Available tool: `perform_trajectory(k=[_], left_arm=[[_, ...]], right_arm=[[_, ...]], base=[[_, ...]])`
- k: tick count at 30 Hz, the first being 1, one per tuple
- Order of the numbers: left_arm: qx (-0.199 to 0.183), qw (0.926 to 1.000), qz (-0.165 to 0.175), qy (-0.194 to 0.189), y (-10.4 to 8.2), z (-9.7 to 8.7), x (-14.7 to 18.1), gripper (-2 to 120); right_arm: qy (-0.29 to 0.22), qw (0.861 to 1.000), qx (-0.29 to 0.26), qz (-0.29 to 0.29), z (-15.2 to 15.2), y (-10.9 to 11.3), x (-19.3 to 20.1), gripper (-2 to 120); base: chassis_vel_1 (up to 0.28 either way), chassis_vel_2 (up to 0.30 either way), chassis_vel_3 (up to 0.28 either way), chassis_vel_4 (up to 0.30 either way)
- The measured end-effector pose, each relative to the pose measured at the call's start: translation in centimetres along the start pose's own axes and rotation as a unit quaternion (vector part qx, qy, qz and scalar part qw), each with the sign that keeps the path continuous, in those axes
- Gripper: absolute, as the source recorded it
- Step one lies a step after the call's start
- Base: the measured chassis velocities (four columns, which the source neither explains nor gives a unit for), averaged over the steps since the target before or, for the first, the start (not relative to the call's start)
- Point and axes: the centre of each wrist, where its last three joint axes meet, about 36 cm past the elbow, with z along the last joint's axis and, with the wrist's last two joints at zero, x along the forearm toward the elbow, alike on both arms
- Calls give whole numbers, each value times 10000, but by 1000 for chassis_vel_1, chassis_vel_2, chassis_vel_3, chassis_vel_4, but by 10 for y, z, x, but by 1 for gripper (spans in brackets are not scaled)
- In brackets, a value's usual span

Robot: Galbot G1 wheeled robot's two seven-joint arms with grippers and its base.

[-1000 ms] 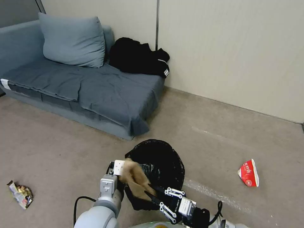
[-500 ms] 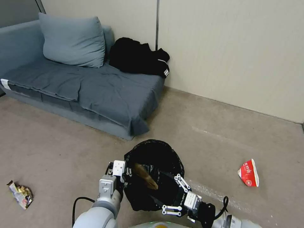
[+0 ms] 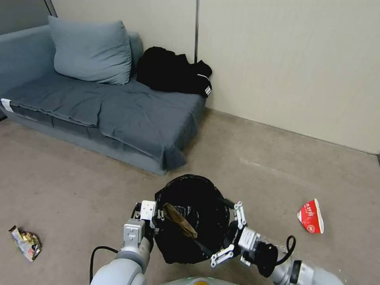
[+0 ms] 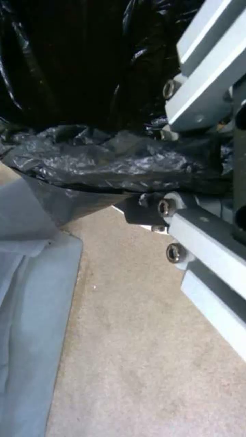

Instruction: Pick up the trash bin, then pick up the garbage from the floor and place it into the trash bin.

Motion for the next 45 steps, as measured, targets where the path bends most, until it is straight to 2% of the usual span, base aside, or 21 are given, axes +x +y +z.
perform_trajectory(k=[2, 3, 5, 7, 9, 11, 12, 14, 16, 19, 21, 25, 29, 31, 33, 35, 37, 39, 42, 43, 45], left_arm=[[10, 10000, -15, 3, 1, 0, -1, 1], [10, 10000, -15, 3, 1, 0, -1, 1], [17, 10000, -33, 6, 3, 0, -2, 1], [34, 10000, -62, 14, 5, 1, -2, 1], [43, 10000, -77, 21, 6, 1, -2, 1], [75, 9999, -125, 29, 8, 1, -1, 1], [75, 9999, -125, 29, 8, 1, -1, 1], [102, 9998, -151, 27, 8, 1, 0, 1], [129, 9998, -173, 32, 9, 2, 2, 1], [133, 9997, -182, 31, 9, 2, 3, 1], [131, 9997, -185, 39, 9, 2, 3, 1], [125, 9997, -189, 55, 9, 3, 4, 1], [112, 9997, -191, 69, 8, 4, 6, 1], [111, 9997, -192, 70, 8, 4, 6, 1], [103, 9997, -192, 73, 7, 5, 7, 1], [101, 9997, -191, 74, 7, 5, 7, 1], [93, 9997, -189, 84, 6, 5, 8, 1], [91, 9997, -189, 86, 6, 5, 9, 1], [78, 9997, -197, 90, 6, 6, 9, 1], [78, 9997, -197, 90, 6, 6, 9, 1], [73, 9998, -189, 85, 5, 6, 10, 1]], right_arm=[[-45, 9978, 165, 642, -12, -4, 0, 114], [-45, 9978, 165, 642, -12, -4, 0, 114], [14, 9909, 372, 1295, -20, -6, 2, 113], [108, 9740, 655, 2167, -28, -5, 7, 111], [141, 9692, 698, 2357, -30, -5, 8, 110], [359, 9504, 766, 2992, -30, -3, 14, 103], [359, 9504, 766, 2992, -30, -3, 14, 103], [585, 9370, 730, 3365, -23, 0, 20, 100], [795, 9288, 663, 3559, -11, 2, 27, 100], [939, 9250, 594, 3632, 0, 4, 32, 100], [1186, 9178, 430, 3765, 23, 5, 42, 100], [1384, 9114, 275, 3865, 43, 6, 50, 100], [1748, 8983, -43, 4032, 74, 1, 66, 100], [1785, 8972, -82, 4038, 76, 1, 67, 100], [2051, 8875, -374, 4110, 98, -7, 75, 100], [2100, 8851, -427, 4132, 103, -9, 76, 100], [2309, 8735, -524, 4253, 124, -23, 85, 100], [2360, 8708, -534, 4280, 129, -26, 87, 100], [2650, 8538, -555, 4446, 155, -47, 105, 100], [2650, 8538, -555, 4446, 155, -47, 105, 100], [2817, 8426, -561, 4555, 173, -59, 116, 100]], base=[[0, 0, 0, 0], [0, 0, 0, 0], [0, 0, 0, 0], [0, 0, 0, 0], [0, 0, 0, 0], [0, 0, 0, 0], [0, 0, 0, 0], [0, 0, 0, 0], [0, 0, 0, 0], [0, 0, 0, 0], [0, 0, 0, 0], [0, 0, 0, 0], [0, 0, 0, 0], [0, 0, 0, 0], [0, 0, 0, 0], [0, 0, 0, 0], [0, 0, 0, 0], [0, 0, 0, 0], [0, 0, 0, 0], [0, 0, 0, 0], [0, 0, 0, 0]])
